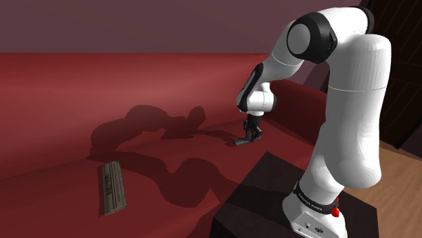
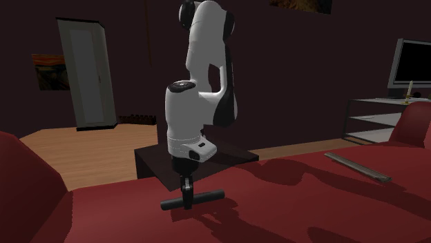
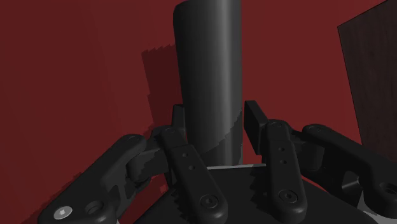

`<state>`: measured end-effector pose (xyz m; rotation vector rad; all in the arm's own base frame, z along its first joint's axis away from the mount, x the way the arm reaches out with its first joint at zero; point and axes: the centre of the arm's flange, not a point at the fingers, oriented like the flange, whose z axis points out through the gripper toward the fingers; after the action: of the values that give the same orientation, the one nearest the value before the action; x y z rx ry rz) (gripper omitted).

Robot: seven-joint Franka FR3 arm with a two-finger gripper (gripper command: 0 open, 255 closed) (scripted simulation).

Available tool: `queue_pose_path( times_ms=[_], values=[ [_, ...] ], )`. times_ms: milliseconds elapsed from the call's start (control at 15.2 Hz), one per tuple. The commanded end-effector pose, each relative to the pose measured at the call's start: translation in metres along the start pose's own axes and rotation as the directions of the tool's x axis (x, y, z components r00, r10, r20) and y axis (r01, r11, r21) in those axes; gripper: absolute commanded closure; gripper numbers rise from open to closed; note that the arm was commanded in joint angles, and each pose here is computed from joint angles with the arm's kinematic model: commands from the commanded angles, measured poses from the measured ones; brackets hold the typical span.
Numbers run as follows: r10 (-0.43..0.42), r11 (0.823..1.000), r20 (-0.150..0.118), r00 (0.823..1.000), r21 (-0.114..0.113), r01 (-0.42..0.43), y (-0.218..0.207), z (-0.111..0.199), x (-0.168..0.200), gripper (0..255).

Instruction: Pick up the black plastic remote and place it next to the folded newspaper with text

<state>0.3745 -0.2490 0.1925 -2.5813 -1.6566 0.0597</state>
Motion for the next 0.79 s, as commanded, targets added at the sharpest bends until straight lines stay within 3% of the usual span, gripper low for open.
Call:
queue_pose_path(
  times_ms=[0, 330, 726],
  values=[
    [0.000, 1.000, 0.000, 1.000, 0.005, 0.000, -0.001, 0.001, 0.000, 255],
    [0.000, 1.000, 0.000, 1.000, 0.005, 0.000, -0.001, 0.001, 0.000, 255],
    [0.000, 1.000, 0.000, 1.000, 0.005, 0.000, -0.004, -0.030, 0.000, 255]
  ],
)
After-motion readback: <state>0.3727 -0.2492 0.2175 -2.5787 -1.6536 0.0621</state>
